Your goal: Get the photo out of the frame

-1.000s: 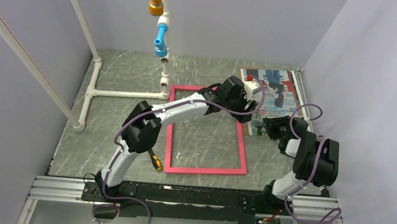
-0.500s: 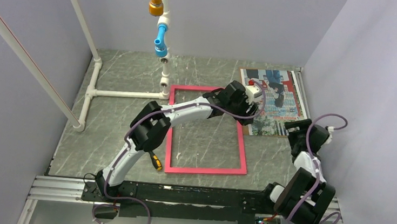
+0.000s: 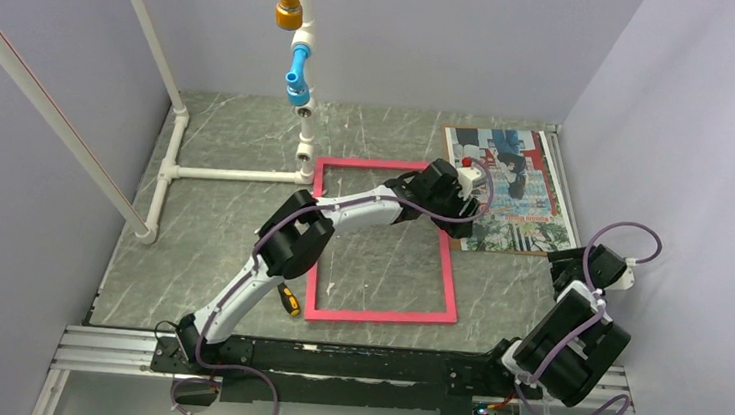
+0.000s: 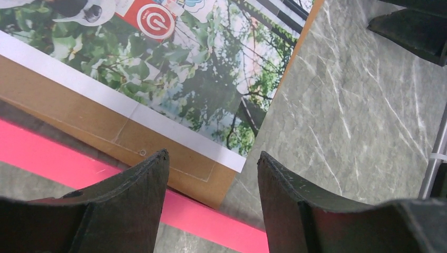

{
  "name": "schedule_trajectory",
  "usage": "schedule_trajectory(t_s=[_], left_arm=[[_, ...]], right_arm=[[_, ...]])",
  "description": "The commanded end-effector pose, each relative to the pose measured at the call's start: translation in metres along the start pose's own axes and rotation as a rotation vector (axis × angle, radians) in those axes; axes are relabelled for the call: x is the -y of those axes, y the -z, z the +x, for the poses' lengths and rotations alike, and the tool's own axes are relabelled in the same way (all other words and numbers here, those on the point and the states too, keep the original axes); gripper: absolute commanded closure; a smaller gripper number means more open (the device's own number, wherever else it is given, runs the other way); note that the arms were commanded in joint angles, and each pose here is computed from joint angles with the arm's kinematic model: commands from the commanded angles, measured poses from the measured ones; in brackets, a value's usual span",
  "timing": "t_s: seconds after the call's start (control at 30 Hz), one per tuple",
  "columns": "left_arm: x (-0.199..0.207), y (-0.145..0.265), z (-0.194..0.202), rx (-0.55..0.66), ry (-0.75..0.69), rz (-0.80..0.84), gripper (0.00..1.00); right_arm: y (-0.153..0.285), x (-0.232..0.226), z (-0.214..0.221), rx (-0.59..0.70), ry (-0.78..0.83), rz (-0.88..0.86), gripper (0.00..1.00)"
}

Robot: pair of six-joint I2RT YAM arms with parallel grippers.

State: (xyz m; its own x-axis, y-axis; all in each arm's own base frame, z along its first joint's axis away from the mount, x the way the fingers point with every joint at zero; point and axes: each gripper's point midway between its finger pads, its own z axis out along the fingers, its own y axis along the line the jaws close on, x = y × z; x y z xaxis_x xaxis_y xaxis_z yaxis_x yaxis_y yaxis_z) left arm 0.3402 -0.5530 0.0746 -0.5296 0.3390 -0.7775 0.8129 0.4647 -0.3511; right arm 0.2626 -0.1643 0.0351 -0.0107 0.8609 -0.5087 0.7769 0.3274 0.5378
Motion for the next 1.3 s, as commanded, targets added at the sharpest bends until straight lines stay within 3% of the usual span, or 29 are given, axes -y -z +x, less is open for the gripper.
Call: schedule_trajectory(t_s=[0.0, 0.3, 0.43, 0.87, 1.13, 1.27], left_arm=[[0.011, 0.0, -0.022, 0.039, 0.033, 0.073, 0.35], [-0.019, -0.003, -0.013, 0.028, 0.271, 0.11, 0.37], [-0.016, -0.003, -0.012, 0.03, 0.283, 0.146, 0.39], [-0.008, -0.001, -0.033, 0.176, 0.241, 0.217, 0.39], [-0.022, -0.013, -0.024, 0.17, 0.372, 0.197, 0.41], [-0.038, -0.022, -0.005, 0.104, 0.468, 0.115, 0.44]], right_arm=[[-0.007, -0.012, -0.041, 0.125, 0.021, 0.004, 0.34], [-0.028, -0.013, -0.058, 0.152, 0.029, 0.029, 0.24], [-0.04, -0.015, -0.056, 0.136, 0.024, 0.014, 0.23], [-0.054, -0.036, -0.06, 0.129, -0.03, -0.089, 0.31], [-0.062, -0.04, -0.058, 0.127, -0.079, -0.119, 0.36], [-0.062, -0.044, -0.055, 0.133, -0.103, -0.166, 0.36]])
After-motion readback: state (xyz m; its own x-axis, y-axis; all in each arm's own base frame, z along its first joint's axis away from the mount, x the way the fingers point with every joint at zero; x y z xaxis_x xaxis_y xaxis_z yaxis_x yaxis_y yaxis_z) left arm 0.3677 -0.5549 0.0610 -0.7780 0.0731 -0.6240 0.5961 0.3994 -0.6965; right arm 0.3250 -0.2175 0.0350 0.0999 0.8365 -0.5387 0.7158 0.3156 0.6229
